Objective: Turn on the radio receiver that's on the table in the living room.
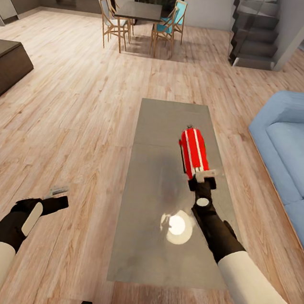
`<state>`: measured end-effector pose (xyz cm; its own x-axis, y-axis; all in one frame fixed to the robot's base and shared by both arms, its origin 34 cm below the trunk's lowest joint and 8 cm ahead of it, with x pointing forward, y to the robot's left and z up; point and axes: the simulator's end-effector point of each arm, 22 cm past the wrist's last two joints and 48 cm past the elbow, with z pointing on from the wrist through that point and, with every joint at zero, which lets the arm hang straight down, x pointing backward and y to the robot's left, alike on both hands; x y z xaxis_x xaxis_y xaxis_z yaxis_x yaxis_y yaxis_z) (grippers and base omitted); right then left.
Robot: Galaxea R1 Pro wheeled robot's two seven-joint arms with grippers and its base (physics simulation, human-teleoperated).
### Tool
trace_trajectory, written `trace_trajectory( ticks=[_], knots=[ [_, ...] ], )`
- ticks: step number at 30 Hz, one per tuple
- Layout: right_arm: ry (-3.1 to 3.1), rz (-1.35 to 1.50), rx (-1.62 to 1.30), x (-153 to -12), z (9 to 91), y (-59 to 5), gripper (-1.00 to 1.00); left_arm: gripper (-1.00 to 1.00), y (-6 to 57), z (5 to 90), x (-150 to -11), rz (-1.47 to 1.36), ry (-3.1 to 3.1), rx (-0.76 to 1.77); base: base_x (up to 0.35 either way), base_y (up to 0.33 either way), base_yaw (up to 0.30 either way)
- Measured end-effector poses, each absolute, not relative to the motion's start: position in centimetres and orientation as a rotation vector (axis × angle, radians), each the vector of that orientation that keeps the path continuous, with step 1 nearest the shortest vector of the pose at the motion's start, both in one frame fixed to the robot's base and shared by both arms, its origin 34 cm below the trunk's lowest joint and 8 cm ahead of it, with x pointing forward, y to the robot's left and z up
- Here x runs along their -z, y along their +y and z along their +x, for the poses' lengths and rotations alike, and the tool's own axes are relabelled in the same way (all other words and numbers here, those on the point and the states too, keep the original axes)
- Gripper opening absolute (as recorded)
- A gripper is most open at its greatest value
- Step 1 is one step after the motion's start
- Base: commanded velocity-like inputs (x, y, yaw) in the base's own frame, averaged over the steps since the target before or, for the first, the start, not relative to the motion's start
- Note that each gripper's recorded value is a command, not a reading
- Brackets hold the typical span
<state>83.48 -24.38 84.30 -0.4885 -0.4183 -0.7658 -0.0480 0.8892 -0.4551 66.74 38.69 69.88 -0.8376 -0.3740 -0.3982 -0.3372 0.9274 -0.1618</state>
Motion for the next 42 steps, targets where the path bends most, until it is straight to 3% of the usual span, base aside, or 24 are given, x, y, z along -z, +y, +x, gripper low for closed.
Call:
trace_trajectory(
  ticks=[3, 9, 17, 31, 42],
  knots=[
    [2.150, -0.191, 0.315, -82.9, 83.2, -25.9, -1.00, -1.00, 38.8, 65.5, -68.8, -0.527, 2.674, 0.111, 0.000, 0.000, 0.000],
    [2.395, -0.165, -0.029, -78.9, 80.3, -25.4, -1.00, -1.00, 39.6, 63.6, -66.5, -0.543, 2.660, 0.067, 0.000, 0.000, 0.000],
    [2.490, -0.158, -0.061, -77.5, 78.5, -27.8, -1.00, -1.00, 39.6, 61.3, -64.6, -0.561, 2.679, 0.052, 0.000, 0.000, 0.000],
    [2.553, -0.158, -0.073, -75.0, 75.1, -27.8, -1.00, -1.00, 40.2, 59.1, -63.3, -0.378, 2.765, -0.062, 0.000, 0.000, 0.000],
    [2.666, -0.146, -0.138, -73.8, 72.9, -26.9, -1.00, -1.00, 40.4, 55.4, -61.3, -0.394, 2.818, -0.067, 0.000, 0.000, 0.000]
  ],
)
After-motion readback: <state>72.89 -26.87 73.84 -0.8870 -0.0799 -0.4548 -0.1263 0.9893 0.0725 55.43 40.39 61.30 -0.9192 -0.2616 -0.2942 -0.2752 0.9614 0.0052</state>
